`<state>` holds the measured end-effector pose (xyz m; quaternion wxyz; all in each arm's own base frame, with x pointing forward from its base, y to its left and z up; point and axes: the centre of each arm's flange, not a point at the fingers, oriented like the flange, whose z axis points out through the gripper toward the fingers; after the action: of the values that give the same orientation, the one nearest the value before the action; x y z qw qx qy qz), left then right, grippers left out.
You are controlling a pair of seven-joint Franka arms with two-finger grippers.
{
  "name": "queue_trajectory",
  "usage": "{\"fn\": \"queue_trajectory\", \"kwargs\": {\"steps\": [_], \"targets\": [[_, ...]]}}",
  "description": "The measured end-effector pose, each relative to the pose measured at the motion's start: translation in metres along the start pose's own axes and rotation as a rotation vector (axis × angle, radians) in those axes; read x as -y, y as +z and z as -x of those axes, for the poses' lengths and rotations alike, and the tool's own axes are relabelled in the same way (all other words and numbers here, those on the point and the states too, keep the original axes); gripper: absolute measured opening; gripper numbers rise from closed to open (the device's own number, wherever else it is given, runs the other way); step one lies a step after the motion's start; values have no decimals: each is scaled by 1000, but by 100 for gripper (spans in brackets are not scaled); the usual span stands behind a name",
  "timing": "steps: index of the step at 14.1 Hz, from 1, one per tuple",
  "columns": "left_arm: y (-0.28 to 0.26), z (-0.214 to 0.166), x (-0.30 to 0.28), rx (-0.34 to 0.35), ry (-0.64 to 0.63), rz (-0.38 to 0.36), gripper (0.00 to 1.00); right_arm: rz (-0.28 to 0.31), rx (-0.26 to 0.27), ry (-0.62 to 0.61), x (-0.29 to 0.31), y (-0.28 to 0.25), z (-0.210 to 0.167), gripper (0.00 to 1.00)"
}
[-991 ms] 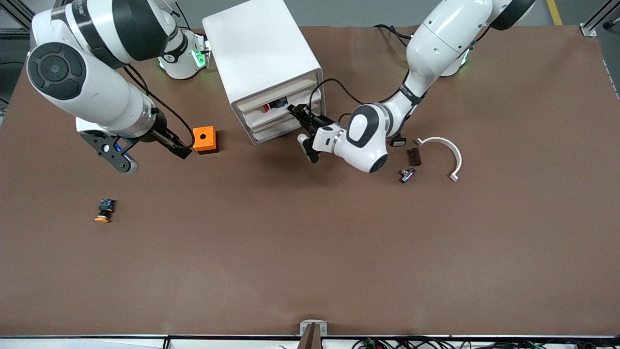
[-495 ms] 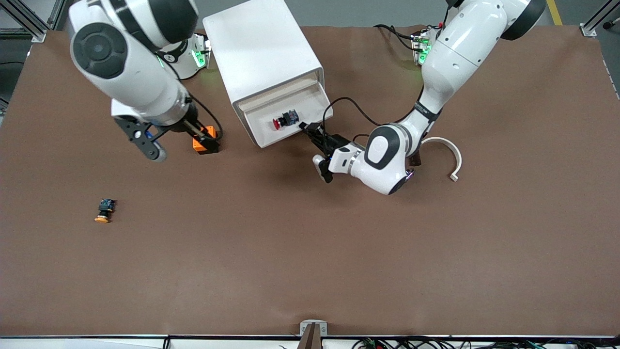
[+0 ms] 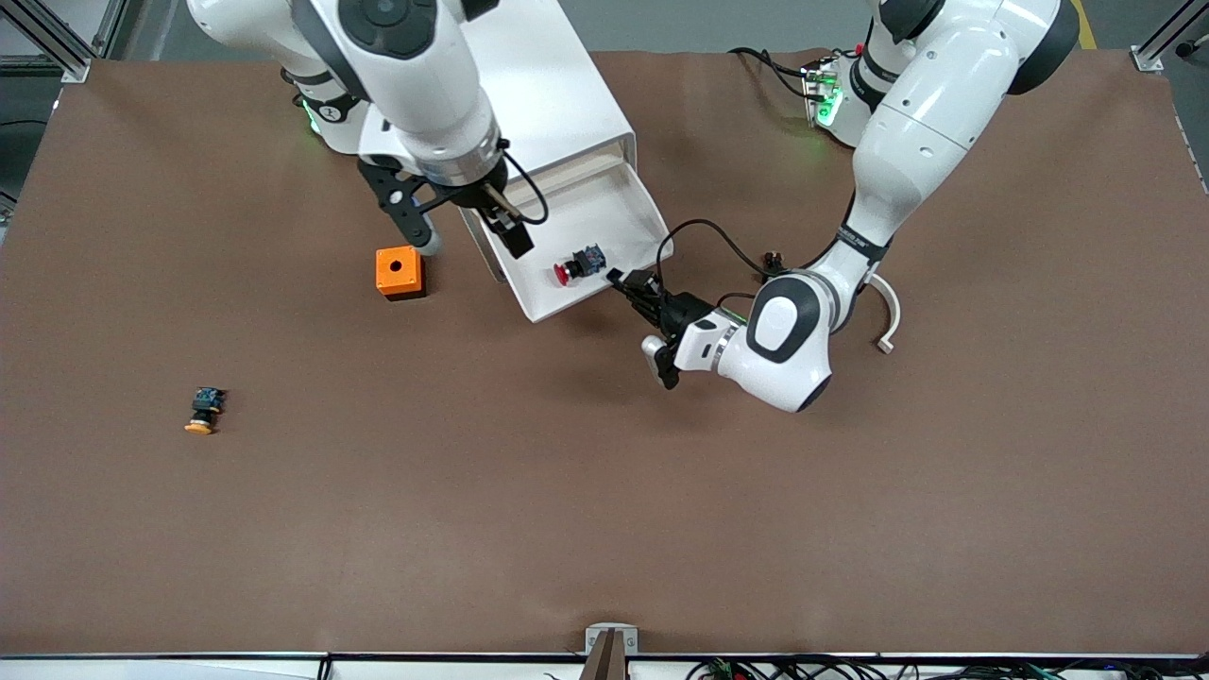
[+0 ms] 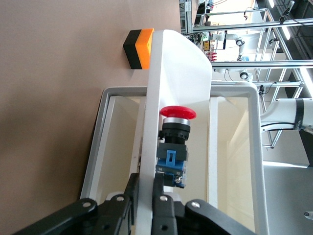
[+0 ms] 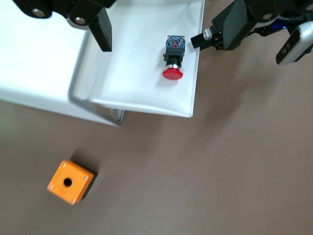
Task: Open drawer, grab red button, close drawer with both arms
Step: 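Grasp the red button in the drawer with the right gripper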
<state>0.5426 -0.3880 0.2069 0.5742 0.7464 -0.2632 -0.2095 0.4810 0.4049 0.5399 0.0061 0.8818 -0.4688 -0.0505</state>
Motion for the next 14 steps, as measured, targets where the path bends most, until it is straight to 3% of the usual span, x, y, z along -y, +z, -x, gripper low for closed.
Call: {"fn": "queue_trajectory", "kwargs": {"steps": [2, 3, 6, 11, 14], "targets": [[-1, -1, 2, 3, -3, 9, 15, -7, -3, 56, 13, 28, 20, 100], [-4, -1, 2, 6, -14, 10, 20, -8, -4, 84, 20, 45, 32, 100], [-33, 3, -3, 26, -71, -10, 50, 11, -15, 112, 32, 96, 66, 100], [-92, 4, -11, 30, -101, -154, 99, 40, -29, 130, 30, 150, 58, 100], [-124, 8, -8, 36, -89, -244, 100, 55, -35, 133, 26, 166, 55, 100]]}}
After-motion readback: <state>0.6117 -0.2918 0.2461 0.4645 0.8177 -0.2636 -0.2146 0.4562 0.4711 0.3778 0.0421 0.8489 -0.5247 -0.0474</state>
